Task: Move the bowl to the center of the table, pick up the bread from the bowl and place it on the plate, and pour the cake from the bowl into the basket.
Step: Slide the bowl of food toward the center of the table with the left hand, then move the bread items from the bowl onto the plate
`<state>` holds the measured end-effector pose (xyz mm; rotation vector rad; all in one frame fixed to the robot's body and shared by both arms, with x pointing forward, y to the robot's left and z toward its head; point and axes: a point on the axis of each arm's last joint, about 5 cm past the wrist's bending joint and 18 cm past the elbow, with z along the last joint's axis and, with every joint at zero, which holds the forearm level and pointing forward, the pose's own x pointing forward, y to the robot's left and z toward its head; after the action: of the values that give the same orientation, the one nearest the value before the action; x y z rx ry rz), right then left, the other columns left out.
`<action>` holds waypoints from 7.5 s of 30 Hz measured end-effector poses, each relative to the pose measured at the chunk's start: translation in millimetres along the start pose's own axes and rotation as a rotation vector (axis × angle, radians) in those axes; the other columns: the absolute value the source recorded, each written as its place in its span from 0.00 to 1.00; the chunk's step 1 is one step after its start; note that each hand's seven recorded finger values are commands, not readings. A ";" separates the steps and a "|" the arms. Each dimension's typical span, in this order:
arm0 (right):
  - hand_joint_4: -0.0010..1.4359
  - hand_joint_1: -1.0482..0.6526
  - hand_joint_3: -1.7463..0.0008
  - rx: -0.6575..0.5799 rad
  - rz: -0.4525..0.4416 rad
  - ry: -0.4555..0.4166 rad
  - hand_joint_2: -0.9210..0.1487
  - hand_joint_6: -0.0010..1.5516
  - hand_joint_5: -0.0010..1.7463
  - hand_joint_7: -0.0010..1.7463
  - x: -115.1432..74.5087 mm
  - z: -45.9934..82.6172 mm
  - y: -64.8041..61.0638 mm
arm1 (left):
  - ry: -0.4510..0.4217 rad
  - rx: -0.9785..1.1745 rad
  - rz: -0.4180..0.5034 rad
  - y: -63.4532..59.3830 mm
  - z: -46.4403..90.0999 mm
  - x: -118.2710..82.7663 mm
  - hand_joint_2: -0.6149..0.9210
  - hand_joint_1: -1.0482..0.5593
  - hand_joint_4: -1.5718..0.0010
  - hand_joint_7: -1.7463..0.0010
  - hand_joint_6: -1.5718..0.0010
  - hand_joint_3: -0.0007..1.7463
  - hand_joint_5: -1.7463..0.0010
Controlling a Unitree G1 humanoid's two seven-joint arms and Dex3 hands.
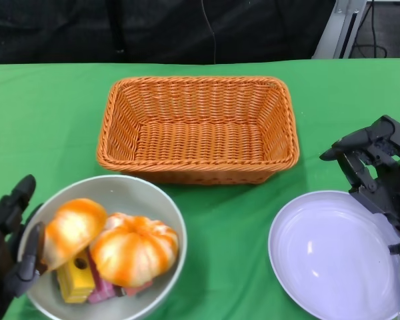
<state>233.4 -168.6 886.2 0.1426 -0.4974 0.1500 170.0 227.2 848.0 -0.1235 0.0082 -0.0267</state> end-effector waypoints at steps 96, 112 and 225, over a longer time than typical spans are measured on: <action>0.52 0.56 0.76 0.001 0.011 0.006 0.00 0.46 0.76 0.63 -7.8 -4.1 5.1 | -0.319 0.017 0.049 -55.7 16.2 55.4 1.00 0.23 0.61 0.95 0.64 0.17 0.94; 0.49 0.57 0.77 -0.014 0.005 0.021 0.02 0.47 0.70 0.50 -10.2 -5.8 1.3 | -0.581 0.014 0.087 -43.3 36.8 75.8 1.00 0.58 0.23 0.91 0.22 0.16 0.85; 0.47 0.24 1.00 -0.452 0.907 -0.290 0.09 0.48 0.37 0.00 38.3 21.6 124.3 | -0.297 -0.073 -0.083 -43.8 -5.2 84.2 1.00 0.47 0.54 0.66 0.39 0.10 0.28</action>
<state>234.6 -46.4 935.9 -0.5250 -0.8468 0.9038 252.9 180.7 847.7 -0.1994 -0.2926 -0.0905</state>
